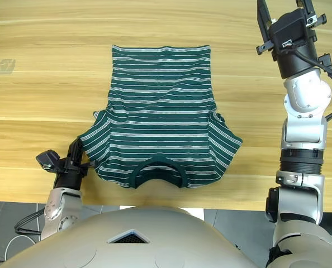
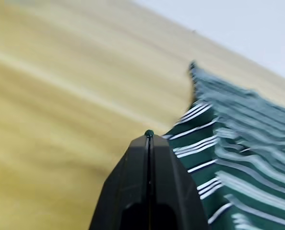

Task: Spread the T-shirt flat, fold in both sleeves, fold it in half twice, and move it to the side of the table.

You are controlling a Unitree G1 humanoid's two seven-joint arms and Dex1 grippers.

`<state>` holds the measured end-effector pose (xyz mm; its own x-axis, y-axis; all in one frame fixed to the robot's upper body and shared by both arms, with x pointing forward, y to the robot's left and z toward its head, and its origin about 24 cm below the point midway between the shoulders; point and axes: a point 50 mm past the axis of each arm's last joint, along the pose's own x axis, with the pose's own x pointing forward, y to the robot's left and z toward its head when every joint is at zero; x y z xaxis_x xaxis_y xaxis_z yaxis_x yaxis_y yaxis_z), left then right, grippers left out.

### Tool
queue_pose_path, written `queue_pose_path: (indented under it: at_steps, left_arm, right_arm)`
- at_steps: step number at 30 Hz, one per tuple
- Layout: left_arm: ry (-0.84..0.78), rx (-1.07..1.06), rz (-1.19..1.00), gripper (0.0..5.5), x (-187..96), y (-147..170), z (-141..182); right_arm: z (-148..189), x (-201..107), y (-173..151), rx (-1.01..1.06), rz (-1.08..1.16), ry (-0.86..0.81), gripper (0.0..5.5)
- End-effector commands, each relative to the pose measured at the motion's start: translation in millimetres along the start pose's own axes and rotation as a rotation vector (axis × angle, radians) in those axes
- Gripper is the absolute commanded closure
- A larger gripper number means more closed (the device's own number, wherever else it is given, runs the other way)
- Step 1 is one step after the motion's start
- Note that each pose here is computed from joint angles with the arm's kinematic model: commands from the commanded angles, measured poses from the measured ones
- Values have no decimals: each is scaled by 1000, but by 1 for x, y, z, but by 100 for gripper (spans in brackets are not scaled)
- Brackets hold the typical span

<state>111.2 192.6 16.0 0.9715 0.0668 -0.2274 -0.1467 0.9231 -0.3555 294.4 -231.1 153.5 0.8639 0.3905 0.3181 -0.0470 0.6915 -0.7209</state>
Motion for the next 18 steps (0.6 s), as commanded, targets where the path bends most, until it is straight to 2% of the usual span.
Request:
queue_pose_path:
  at_steps: [1,6,13,18]
  left_arm:
    - [-61,51,-60,548,0,-10,8]
    - [-104,218,-204,548,-2,-31,11]
    - [-21,524,-506,548,-10,-66,-20]
    - [0,591,-585,548,-12,-74,-31]
  right_arm:
    - [1,3,4,2,16,-11,330]
    - [-1,2,5,4,12,-10,330]
    - [-2,1,6,7,13,-7,330]
    - [-3,0,3,1,7,1,330]
